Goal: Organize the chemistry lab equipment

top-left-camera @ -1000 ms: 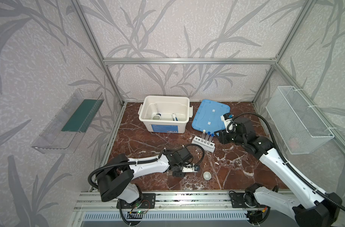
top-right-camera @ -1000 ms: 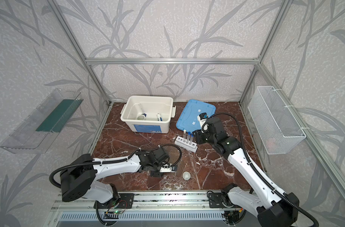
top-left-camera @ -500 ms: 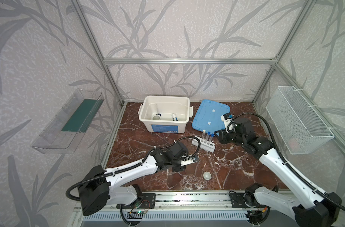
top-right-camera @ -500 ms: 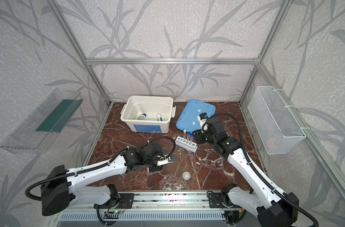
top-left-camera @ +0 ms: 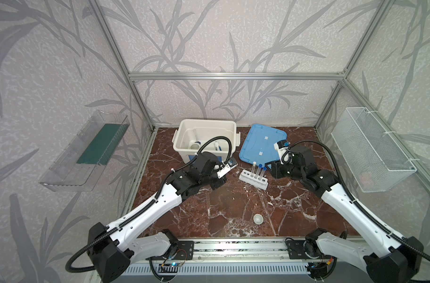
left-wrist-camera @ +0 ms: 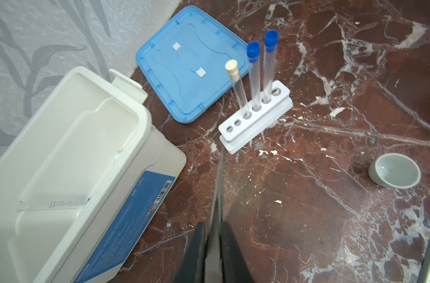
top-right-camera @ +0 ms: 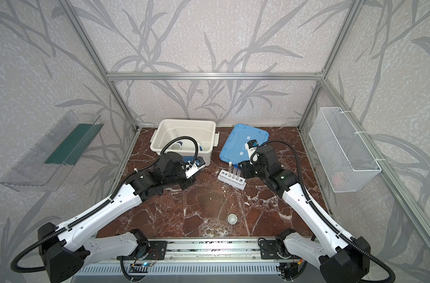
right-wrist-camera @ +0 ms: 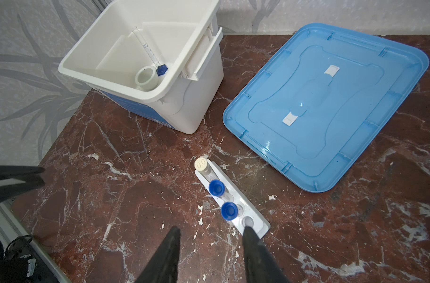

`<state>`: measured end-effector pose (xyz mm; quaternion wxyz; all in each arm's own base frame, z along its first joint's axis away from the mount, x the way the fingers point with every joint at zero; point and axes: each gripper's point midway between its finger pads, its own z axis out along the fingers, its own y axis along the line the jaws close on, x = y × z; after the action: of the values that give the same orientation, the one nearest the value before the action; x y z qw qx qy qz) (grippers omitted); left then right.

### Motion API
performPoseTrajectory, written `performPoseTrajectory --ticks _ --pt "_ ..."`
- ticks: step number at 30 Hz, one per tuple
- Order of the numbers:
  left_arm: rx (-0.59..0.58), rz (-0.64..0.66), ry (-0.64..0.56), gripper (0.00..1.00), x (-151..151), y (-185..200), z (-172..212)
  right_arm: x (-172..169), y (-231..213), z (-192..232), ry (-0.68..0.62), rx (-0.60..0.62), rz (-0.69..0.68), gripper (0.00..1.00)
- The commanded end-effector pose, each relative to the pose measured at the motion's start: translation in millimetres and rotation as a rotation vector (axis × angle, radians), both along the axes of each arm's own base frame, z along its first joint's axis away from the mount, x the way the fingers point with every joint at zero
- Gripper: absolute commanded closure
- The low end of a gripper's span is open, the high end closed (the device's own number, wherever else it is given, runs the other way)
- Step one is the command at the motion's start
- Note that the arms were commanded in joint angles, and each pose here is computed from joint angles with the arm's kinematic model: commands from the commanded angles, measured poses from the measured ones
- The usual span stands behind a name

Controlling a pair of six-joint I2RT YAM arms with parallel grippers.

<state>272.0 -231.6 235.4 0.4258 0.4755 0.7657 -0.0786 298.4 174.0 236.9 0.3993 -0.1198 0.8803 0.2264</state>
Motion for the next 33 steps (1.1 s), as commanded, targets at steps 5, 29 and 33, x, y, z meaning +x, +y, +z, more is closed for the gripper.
performPoseTrajectory --ticks 5,29,33 --pt "-0.097 0.097 0.006 0.86 35.3 7.2 37.1 3.4 2.3 -1.0 -0.007 0.032 -0.002 0.57" --pt "-0.355 0.620 -0.002 0.82 207.5 79.1 79.0 -1.1 -16.0 7.6 -0.024 0.063 -0.056 0.59" --pt "-0.373 0.560 -0.005 0.82 187.6 73.5 81.1 -6.6 -23.9 13.0 -0.031 0.062 -0.072 0.59"
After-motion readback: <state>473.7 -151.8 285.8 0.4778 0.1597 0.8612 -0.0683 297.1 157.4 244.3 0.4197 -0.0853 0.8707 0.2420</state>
